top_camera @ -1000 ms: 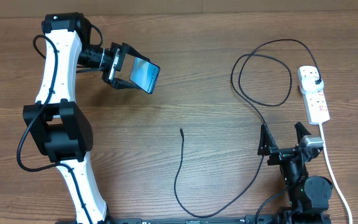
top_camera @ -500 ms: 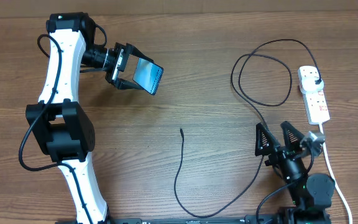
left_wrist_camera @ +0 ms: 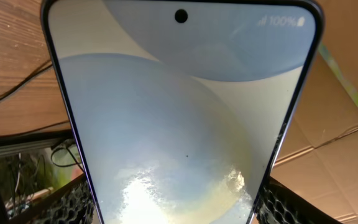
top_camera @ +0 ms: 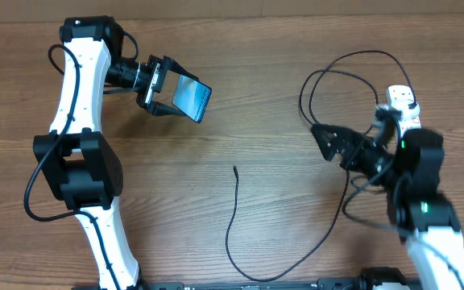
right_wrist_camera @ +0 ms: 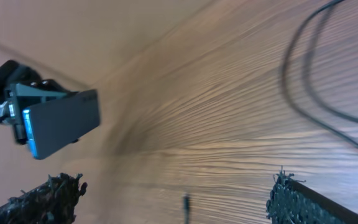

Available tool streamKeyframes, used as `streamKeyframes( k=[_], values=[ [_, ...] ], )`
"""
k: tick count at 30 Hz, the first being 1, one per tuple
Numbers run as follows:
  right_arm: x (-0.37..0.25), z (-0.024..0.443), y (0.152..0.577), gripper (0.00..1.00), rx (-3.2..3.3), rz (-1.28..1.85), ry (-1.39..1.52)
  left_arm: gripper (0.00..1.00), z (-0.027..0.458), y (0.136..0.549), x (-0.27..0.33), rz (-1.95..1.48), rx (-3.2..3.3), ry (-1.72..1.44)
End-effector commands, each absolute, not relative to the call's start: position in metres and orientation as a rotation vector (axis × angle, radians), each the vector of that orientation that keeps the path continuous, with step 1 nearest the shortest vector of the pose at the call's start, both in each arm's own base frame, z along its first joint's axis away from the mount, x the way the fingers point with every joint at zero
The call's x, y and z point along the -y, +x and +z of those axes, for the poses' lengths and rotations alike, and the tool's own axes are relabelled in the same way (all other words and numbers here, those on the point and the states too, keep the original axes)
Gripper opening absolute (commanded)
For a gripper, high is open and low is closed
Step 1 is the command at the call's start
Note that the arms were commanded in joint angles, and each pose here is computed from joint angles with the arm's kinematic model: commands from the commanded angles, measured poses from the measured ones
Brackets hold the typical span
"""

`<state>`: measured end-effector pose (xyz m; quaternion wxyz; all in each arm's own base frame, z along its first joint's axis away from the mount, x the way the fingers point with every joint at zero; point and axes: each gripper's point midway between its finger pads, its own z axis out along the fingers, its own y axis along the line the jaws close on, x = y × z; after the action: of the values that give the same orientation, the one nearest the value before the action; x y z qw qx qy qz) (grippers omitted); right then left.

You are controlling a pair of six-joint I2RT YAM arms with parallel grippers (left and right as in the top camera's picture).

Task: Plug charger to phone and switch on socket
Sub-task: 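Move the right gripper toward the phone held by the left gripper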

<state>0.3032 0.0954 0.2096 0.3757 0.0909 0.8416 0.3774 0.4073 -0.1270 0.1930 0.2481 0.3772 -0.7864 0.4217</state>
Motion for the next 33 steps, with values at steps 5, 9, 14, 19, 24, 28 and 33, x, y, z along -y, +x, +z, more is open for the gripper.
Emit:
streamKeyframes(
  k=[5,9,14,19,24,28,33],
  values=[
    [-0.161,0.227,0.314,1.0,-2.117,1.678,-0.108,0.04,0.185,0.404,0.123,0.98,2.183,1.135],
    [-0.161,0.199,0.333,1.0,-2.162,1.736,-0.013,0.04,0.179,0.407,0.132,0.95,2.226,1.129],
    [-0.16,0.187,0.338,0.98,-2.189,1.731,0.029,0.04,0.171,0.408,0.14,0.864,2.236,1.195],
    [-0.157,0.181,0.343,1.0,-2.205,1.685,0.071,0.04,0.161,0.407,0.148,0.751,2.263,1.265],
    [-0.162,0.17,0.345,1.0,-2.253,1.629,0.122,0.04,0.155,0.405,0.166,0.684,2.283,1.299],
    [-0.172,0.164,0.347,1.0,-2.285,1.582,0.143,0.04,0.153,0.406,0.187,0.669,2.283,1.324],
    [-0.181,0.159,0.35,1.0,-2.315,1.55,0.226,0.04,0.154,0.409,0.216,0.703,2.301,1.317]
  ],
)
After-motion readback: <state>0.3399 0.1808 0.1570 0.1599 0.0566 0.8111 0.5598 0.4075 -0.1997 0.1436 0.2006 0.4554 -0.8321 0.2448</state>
